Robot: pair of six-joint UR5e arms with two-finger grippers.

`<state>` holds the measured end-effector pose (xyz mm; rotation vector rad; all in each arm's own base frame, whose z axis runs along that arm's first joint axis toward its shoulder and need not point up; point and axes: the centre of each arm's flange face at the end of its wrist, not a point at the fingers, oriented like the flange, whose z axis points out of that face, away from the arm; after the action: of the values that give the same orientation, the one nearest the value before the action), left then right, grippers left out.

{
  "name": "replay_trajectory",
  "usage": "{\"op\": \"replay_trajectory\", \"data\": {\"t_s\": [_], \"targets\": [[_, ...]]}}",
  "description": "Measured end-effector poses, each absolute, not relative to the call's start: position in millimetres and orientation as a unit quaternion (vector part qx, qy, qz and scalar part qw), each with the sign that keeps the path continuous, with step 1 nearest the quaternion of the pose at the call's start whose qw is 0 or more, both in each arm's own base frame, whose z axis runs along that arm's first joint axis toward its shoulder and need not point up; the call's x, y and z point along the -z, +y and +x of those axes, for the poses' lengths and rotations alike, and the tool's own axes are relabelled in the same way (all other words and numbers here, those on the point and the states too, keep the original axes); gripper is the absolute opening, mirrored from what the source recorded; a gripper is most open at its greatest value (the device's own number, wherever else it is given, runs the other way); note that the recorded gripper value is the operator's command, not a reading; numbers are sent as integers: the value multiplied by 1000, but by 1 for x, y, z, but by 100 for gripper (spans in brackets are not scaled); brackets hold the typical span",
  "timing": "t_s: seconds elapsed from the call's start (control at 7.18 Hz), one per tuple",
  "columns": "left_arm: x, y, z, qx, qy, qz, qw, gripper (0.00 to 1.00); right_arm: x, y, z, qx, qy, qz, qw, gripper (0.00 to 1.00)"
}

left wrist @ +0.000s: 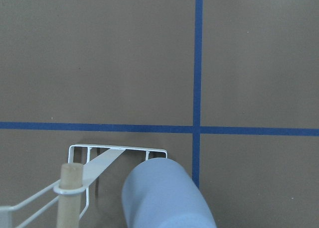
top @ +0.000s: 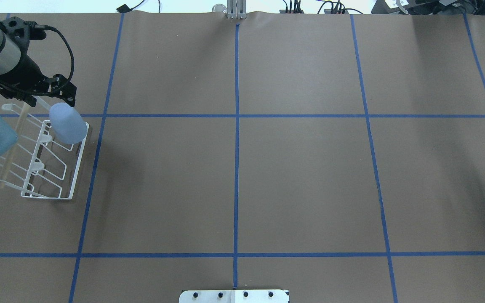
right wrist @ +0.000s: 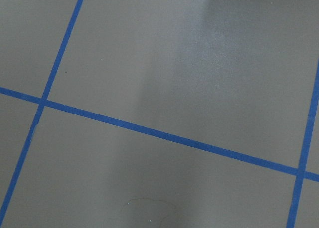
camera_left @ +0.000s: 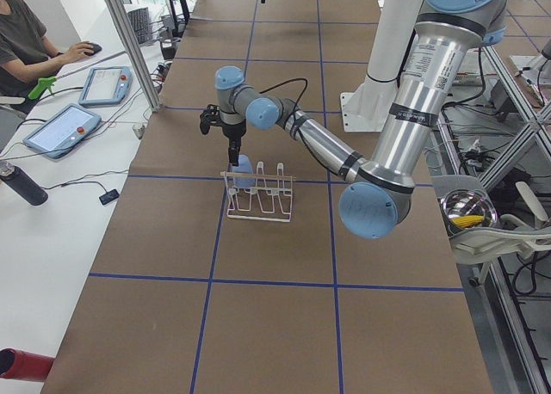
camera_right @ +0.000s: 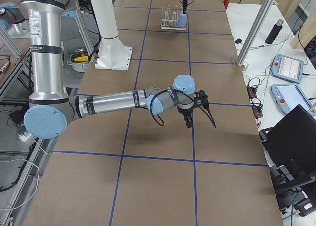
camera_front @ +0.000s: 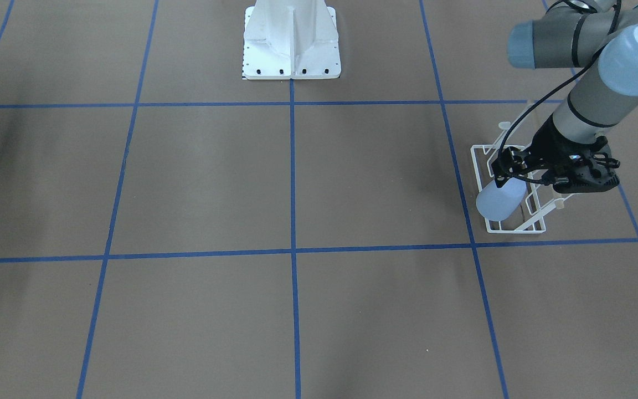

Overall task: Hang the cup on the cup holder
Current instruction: 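Open the left gripper and raise it away from the hung cup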

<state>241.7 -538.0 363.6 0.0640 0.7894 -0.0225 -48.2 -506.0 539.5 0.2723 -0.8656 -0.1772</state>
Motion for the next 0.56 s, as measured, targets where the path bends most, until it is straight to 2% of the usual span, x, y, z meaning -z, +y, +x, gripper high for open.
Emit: {"op": "replay_trajectory", "data": {"t_s": [0.28, 0.56], "targets": [[-363, -523, 206, -35, 386, 67, 919, 98, -529, -514, -45, 69, -412, 113, 901, 100], [-404, -530, 129, -81, 373, 98, 919, 98, -504, -528, -26, 36, -402, 83, 911, 100]]}}
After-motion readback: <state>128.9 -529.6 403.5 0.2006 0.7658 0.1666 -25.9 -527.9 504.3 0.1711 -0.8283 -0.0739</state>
